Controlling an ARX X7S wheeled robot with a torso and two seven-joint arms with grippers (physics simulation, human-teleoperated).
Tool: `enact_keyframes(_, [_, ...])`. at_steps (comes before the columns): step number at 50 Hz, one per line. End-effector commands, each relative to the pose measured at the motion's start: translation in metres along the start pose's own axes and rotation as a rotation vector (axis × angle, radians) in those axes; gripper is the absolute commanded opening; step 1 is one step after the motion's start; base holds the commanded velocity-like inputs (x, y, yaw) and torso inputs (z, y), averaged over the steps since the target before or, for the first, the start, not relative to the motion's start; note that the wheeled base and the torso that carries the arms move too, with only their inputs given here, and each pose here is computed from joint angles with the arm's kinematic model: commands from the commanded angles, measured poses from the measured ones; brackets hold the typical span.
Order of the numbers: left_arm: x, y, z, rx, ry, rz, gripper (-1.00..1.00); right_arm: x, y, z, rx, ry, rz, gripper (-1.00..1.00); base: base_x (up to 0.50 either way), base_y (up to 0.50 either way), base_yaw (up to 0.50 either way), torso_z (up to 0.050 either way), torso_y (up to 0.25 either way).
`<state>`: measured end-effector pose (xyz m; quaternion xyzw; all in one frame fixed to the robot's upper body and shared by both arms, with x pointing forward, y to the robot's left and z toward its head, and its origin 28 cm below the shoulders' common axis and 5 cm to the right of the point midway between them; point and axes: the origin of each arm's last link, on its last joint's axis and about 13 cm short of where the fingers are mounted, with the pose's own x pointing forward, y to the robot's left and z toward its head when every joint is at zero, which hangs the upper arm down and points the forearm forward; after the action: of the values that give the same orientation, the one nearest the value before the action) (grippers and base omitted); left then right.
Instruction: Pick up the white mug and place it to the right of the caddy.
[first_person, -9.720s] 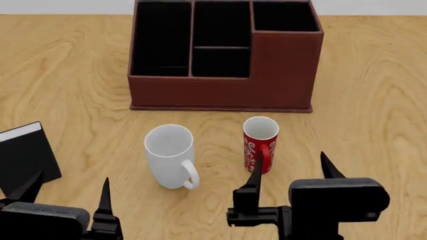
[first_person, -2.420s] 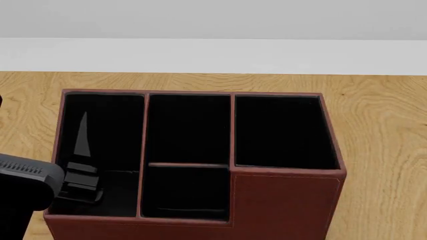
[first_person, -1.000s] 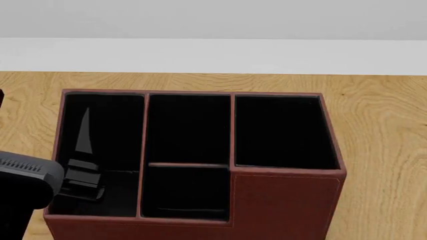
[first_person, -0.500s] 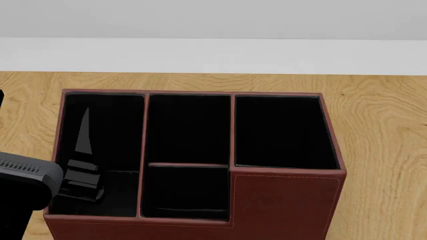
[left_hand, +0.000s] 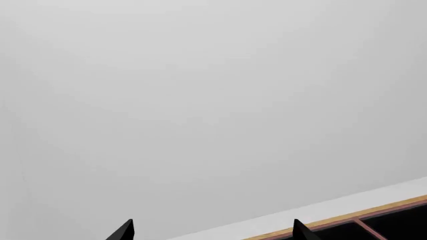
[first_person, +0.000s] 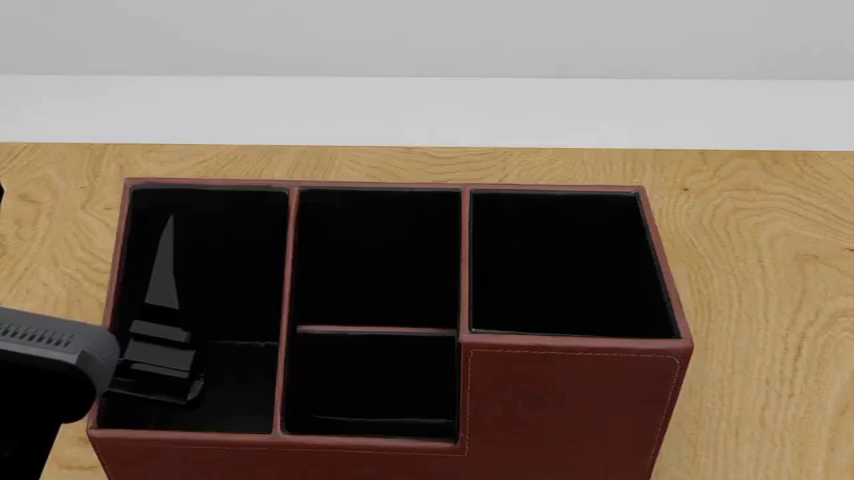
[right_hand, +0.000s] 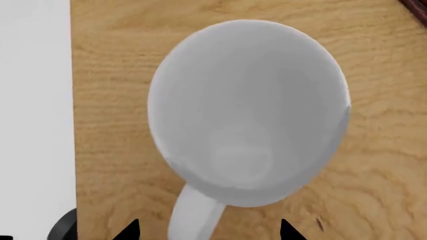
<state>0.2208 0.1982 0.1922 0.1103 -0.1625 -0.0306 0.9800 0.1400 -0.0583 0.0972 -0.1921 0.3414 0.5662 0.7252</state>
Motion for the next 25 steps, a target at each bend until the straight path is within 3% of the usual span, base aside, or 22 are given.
enact_keyframes(1, [-0.001, 0.001, 0.000, -0.002, -0.002, 0.000, 1.00, 0.007, 0.001, -0.003, 0.004, 0.023, 0.022, 1.00, 0.00, 0.00, 0.00, 0.000, 0.000])
enact_keyframes(25, [-0.003, 0.003, -0.001, -0.004, -0.005, 0.003, 1.00, 0.019, -0.004, -0.010, 0.032, 0.052, 0.031, 1.00, 0.00, 0.00, 0.00, 0.000, 0.000])
